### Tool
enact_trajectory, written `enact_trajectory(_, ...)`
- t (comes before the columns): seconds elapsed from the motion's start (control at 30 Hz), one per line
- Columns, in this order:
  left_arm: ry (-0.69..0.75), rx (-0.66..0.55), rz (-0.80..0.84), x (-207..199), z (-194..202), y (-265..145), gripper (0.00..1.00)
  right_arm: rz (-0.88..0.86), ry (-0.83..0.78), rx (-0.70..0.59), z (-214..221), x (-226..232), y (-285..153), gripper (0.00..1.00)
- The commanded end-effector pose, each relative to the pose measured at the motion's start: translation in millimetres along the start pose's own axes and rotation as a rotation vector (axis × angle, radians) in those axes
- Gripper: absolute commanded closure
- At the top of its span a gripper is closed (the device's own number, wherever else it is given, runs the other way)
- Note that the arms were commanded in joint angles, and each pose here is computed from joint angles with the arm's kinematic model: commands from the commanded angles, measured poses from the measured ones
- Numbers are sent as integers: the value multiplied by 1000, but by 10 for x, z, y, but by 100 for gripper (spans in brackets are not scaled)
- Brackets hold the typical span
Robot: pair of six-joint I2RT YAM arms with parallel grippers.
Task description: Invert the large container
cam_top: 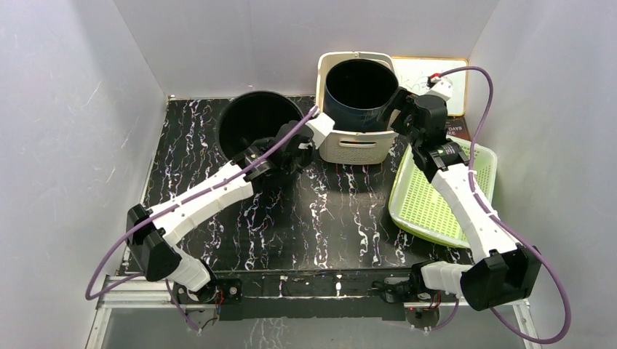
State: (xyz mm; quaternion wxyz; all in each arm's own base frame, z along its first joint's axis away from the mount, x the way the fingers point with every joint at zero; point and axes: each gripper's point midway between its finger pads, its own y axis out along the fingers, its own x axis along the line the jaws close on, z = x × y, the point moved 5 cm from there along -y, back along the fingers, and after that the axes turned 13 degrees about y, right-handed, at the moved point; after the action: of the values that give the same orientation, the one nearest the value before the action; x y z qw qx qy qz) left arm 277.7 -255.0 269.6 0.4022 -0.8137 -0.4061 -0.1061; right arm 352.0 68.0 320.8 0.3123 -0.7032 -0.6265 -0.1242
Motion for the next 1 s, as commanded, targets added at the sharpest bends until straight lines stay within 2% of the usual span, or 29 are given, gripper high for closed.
enact_trajectory(0.0,-12,58,-15,14,59,40,100,-46,24,-78,-207,77,-69,19)
enact_trajectory(0.13,-37,75,11,7,15,-2,100,-33,24,-72,-189,19,-42,17)
enact_trajectory(0.2,-87,42,-9,64,-81,-71,100,-21,24,-74,-175,-26,-33,15)
enact_trajectory(0.37,-289,-167,-98,347,-435,-448,100,-10,30,-64,-121,-140,11,14)
enact_trajectory(0.5,-499,-397,-168,597,-649,-876,100,0,36,-52,-108,-219,56,14)
enact_trajectory(0.67,-689,-566,-218,728,-588,-1167,100,5,41,-54,-122,-273,68,14)
enact_trajectory(0.83,-823,-601,-192,653,-393,-1139,100,9,46,-68,-158,-332,35,14)
enact_trajectory(0.97,-885,-566,-133,513,-226,-959,100,-3,50,-66,-167,-326,14,15)
